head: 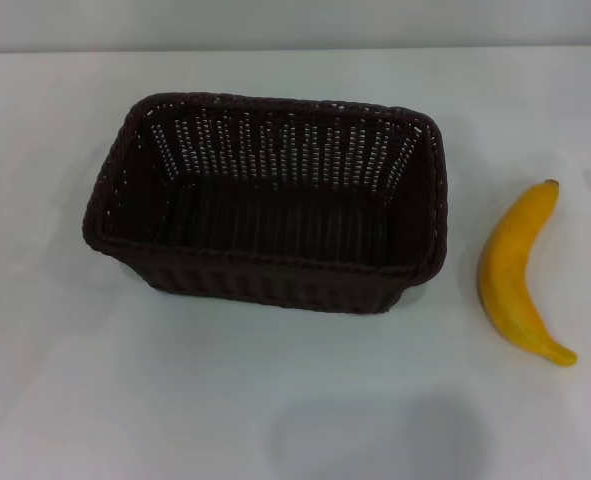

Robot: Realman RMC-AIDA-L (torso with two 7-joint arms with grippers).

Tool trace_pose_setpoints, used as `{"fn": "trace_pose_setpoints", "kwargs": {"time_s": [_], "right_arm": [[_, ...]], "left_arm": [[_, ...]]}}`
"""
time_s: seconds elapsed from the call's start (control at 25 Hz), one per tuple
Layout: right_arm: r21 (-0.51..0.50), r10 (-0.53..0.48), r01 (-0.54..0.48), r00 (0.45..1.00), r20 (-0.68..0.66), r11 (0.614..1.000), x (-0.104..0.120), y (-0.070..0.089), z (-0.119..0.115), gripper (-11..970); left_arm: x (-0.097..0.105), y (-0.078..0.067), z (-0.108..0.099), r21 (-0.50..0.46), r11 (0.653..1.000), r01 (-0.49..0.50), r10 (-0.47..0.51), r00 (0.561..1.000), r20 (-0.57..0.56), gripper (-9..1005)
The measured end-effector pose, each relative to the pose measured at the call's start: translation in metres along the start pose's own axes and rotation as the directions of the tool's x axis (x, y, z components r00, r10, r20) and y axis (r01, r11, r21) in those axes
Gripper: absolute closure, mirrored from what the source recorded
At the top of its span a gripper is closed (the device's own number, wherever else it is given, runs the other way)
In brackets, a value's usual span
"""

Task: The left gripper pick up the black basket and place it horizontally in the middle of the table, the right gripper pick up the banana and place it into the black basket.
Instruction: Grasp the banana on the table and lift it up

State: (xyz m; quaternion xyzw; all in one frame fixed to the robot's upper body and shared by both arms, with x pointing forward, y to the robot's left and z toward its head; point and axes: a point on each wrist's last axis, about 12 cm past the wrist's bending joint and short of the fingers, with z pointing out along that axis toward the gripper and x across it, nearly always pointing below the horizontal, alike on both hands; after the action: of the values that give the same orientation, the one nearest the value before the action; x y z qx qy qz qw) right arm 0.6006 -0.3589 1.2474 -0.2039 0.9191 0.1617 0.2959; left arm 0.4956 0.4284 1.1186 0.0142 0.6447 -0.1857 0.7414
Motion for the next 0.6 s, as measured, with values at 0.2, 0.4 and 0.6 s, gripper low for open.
{"fn": "trace_pose_setpoints", "kwargs": {"time_s": [0.2,0.4,0.6], "right_arm": [[-0.059,-0.046,0.039,0.992,-0.121,0.998,-0.008,0.027,0.012,102],[-0.108,-0.127,0.101,0.951,-0.283,0.989,-0.003,0.063,0.037,102],[-0.147,-0.143,0.099,0.932,-0.332,0.984,0.007,0.079,0.052,102]], "left_arm": [[-0.003,0.003,-0.006,-0.002,1.000,-0.007,0.007,1.000,-0.003,148],[-0.005,0.008,-0.011,-0.010,1.000,-0.022,0.022,1.000,-0.011,148],[-0.006,0.009,-0.012,-0.013,1.000,-0.026,0.026,1.000,-0.012,148]]}}
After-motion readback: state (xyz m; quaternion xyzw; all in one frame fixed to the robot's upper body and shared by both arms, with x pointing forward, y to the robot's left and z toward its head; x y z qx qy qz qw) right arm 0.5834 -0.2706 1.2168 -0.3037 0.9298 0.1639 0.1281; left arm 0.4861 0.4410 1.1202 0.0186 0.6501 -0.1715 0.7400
